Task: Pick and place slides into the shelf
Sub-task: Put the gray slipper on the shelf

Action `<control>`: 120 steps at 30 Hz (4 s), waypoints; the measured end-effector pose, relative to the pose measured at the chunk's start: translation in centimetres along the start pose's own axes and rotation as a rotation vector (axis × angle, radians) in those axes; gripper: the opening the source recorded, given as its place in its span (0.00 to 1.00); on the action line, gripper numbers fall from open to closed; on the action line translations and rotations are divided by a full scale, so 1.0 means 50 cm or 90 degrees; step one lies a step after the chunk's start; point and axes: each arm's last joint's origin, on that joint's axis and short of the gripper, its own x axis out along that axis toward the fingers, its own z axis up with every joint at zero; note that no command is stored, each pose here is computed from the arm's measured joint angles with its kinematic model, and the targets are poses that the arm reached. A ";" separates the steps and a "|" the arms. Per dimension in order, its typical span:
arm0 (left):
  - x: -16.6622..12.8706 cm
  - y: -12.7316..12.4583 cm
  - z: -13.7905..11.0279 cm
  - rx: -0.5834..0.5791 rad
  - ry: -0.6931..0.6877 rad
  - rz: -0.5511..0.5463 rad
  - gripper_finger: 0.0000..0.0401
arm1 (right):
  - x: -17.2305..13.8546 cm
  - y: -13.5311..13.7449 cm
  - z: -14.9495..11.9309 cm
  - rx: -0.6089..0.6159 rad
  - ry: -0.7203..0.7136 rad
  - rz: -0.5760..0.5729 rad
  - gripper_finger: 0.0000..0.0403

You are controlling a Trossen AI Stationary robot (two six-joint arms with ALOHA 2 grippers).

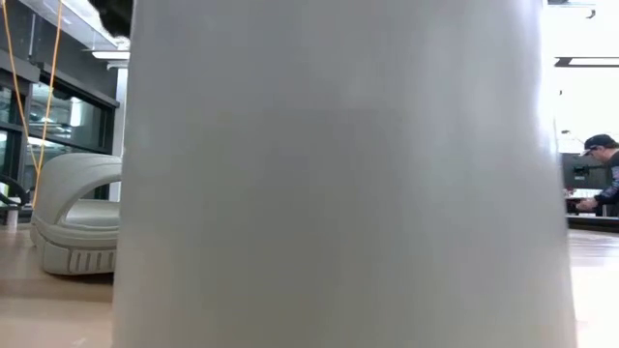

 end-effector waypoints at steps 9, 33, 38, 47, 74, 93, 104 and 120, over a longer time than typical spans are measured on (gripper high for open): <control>0.026 0.001 -0.048 -0.031 0.070 -0.015 0.53 | 0.005 0.016 0.007 0.024 -0.025 0.013 0.36; 0.114 0.020 -0.124 -0.133 0.171 -0.125 0.53 | 0.004 0.027 0.004 -0.005 -0.022 0.020 0.36; 0.146 0.007 -0.132 -0.139 0.140 -0.321 0.53 | 0.003 0.028 0.004 0.028 -0.021 0.021 0.36; 0.149 0.000 -0.135 -0.123 0.135 -0.442 0.53 | -0.007 0.054 0.000 0.033 -0.021 0.041 0.36; 0.166 -0.020 -0.146 -0.129 0.168 -0.467 0.53 | -0.008 0.056 0.001 0.030 -0.026 0.043 0.36; 0.171 -0.047 -0.161 -0.114 0.172 -0.484 0.53 | -0.009 0.056 0.006 0.036 -0.042 0.046 0.36; 0.177 -0.063 -0.155 -0.114 0.156 -0.540 0.53 | -0.009 0.056 0.007 0.036 -0.044 0.047 0.36; 0.189 -0.069 -0.165 -0.115 0.174 -0.532 0.53 | -0.009 0.056 0.007 0.036 -0.044 0.047 0.36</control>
